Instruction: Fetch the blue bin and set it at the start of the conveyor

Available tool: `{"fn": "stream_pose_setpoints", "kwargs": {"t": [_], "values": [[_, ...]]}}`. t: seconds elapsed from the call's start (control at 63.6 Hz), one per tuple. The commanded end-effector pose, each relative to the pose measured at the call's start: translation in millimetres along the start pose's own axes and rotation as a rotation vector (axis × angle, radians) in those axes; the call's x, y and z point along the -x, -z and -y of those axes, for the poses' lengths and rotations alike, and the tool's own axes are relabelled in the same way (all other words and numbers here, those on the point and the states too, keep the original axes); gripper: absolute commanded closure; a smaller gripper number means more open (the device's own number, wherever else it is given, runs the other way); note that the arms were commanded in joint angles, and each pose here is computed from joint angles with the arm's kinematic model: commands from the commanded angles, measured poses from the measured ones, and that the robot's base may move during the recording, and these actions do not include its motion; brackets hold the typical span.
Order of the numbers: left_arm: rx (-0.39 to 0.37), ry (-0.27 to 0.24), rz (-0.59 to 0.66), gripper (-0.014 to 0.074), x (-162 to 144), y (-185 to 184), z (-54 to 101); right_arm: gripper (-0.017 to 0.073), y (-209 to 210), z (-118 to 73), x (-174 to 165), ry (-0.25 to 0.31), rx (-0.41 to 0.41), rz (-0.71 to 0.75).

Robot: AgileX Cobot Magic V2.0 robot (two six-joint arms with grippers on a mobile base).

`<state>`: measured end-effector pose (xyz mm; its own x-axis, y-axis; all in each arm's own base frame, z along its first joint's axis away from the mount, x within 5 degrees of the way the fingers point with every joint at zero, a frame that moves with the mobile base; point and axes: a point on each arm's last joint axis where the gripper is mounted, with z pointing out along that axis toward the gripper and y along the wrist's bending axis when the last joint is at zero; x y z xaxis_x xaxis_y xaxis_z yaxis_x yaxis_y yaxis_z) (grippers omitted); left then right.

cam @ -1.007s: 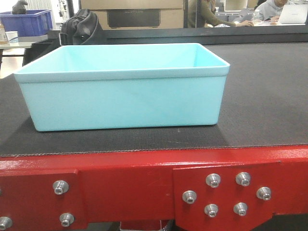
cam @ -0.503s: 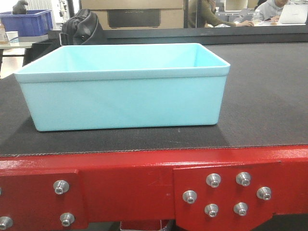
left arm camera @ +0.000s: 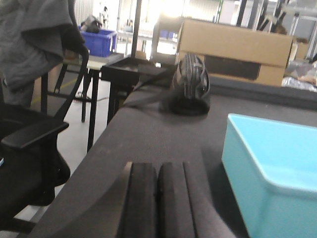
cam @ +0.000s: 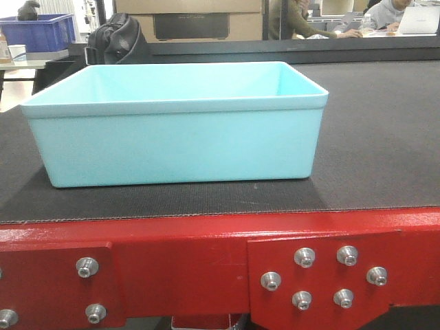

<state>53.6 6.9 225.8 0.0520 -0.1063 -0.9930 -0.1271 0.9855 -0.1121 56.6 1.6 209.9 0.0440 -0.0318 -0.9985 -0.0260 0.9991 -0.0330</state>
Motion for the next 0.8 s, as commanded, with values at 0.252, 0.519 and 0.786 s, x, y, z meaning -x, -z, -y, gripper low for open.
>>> {"fn": "stream_pose_setpoints", "kwargs": {"t": [0.252,0.519,0.786], "values": [[-0.031,-0.034,-0.01,0.0704,-18,-2,-0.4,0.0724,0,0.4,2,-0.005,-0.007,0.024],[-0.084,-0.054,-0.029,0.0704,-20,-1,2.4,0.0724,0,0.4,2,-0.005,-0.007,0.024],[-0.084,-0.054,-0.023,0.0704,-19,-1,2.5,0.0724,0,0.4,2,-0.005,-0.007,0.024]]}}
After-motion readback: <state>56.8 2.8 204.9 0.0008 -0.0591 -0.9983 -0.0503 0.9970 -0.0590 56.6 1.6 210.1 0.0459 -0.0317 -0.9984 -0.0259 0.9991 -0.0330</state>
